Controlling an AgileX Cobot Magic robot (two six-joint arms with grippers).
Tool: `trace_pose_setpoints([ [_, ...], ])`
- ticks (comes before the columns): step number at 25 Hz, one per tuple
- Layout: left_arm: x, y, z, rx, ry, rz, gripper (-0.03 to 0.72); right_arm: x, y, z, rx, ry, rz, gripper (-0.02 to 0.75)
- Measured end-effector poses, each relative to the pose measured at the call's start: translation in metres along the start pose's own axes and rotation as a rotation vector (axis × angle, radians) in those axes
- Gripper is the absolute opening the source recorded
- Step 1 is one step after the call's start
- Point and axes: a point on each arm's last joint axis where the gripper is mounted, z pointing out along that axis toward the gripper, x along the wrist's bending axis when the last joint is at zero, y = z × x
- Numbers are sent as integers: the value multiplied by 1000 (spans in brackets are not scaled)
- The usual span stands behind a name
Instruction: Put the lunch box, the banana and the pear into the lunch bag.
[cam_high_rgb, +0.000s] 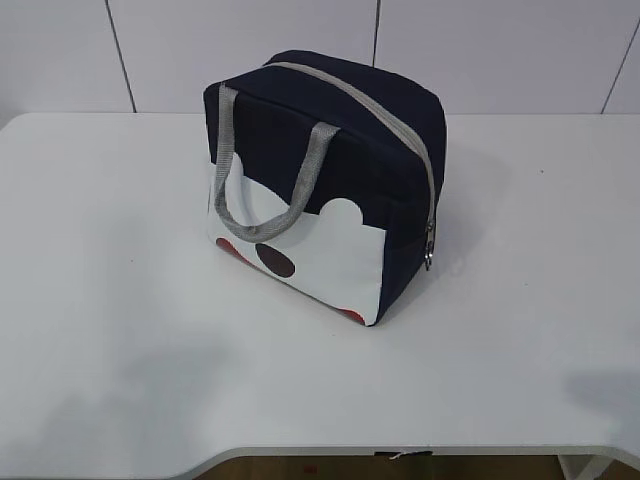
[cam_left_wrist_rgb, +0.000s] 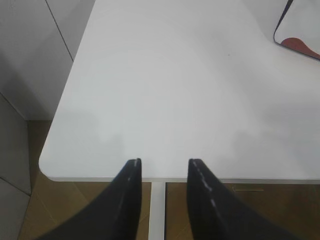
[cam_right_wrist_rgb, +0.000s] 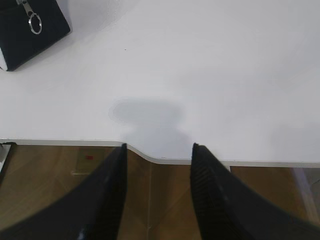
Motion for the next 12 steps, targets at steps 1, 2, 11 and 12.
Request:
trace_pose_setpoints([
  [1, 0, 0, 0, 0, 0, 0, 237, 0, 0, 0, 0, 0, 0, 345],
  [2, 0, 0, 0, 0, 0, 0, 237, 0, 0, 0, 0, 0, 0, 345],
  [11, 0, 0, 0, 0, 0, 0, 237, 0, 0, 0, 0, 0, 0, 345],
  [12, 0, 0, 0, 0, 0, 0, 237, 0, 0, 0, 0, 0, 0, 345],
])
